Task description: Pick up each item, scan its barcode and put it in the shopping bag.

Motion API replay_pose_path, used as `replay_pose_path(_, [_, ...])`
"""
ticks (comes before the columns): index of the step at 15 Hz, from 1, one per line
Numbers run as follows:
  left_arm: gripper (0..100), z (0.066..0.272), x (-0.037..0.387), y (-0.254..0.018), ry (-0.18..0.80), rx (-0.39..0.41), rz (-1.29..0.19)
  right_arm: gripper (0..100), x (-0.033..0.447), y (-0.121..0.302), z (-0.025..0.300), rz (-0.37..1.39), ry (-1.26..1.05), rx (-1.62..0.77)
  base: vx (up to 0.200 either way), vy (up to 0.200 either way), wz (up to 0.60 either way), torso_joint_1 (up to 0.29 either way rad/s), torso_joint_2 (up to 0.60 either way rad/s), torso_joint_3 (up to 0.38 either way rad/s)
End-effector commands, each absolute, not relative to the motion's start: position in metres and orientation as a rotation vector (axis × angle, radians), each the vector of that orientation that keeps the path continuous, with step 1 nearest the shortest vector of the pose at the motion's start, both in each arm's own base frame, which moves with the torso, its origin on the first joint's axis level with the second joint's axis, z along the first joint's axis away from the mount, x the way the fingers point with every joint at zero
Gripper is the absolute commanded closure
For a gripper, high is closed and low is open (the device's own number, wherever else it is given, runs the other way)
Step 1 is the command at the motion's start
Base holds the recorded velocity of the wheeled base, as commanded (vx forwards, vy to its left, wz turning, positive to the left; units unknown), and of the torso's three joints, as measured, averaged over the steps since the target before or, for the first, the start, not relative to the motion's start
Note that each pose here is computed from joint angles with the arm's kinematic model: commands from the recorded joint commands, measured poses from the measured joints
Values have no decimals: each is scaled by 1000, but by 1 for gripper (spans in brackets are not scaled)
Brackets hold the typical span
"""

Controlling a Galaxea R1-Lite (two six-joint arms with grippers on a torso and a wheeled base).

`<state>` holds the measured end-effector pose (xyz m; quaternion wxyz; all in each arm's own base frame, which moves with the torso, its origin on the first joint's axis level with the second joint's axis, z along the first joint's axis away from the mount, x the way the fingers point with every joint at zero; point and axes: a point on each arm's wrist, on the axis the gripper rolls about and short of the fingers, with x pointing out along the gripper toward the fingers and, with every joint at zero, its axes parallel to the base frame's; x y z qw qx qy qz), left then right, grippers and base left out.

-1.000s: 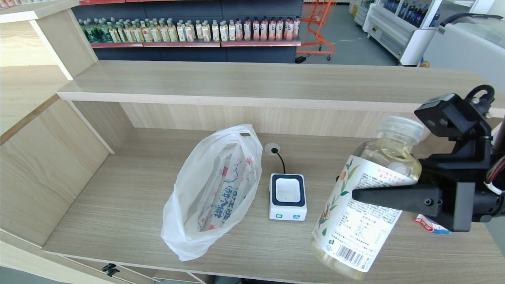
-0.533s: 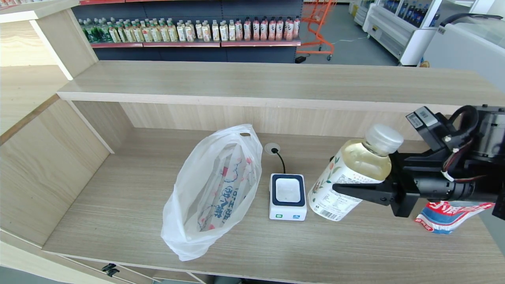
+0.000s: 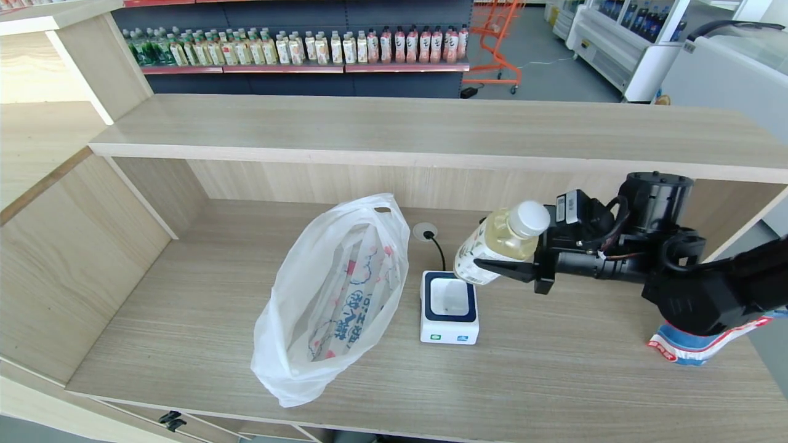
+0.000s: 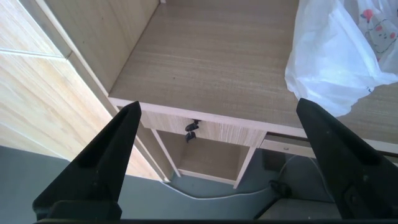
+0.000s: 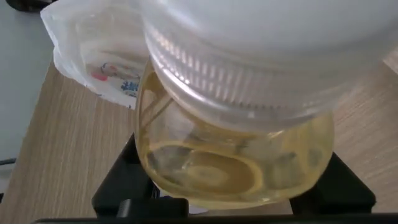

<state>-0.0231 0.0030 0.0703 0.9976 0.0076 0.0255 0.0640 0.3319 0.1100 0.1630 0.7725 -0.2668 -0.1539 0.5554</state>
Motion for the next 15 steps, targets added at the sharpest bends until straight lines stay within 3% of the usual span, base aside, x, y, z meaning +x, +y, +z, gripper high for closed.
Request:
replay_pose_path(1, [0, 70, -23, 3, 53, 16, 129, 100, 348, 116, 130, 1255, -305, -592, 0, 0, 0, 0, 0, 0])
replay_pose_path(15, [0, 70, -23, 3, 53, 16, 129, 100, 374, 148, 110, 1311, -469, -688, 0, 0, 0, 0, 0, 0])
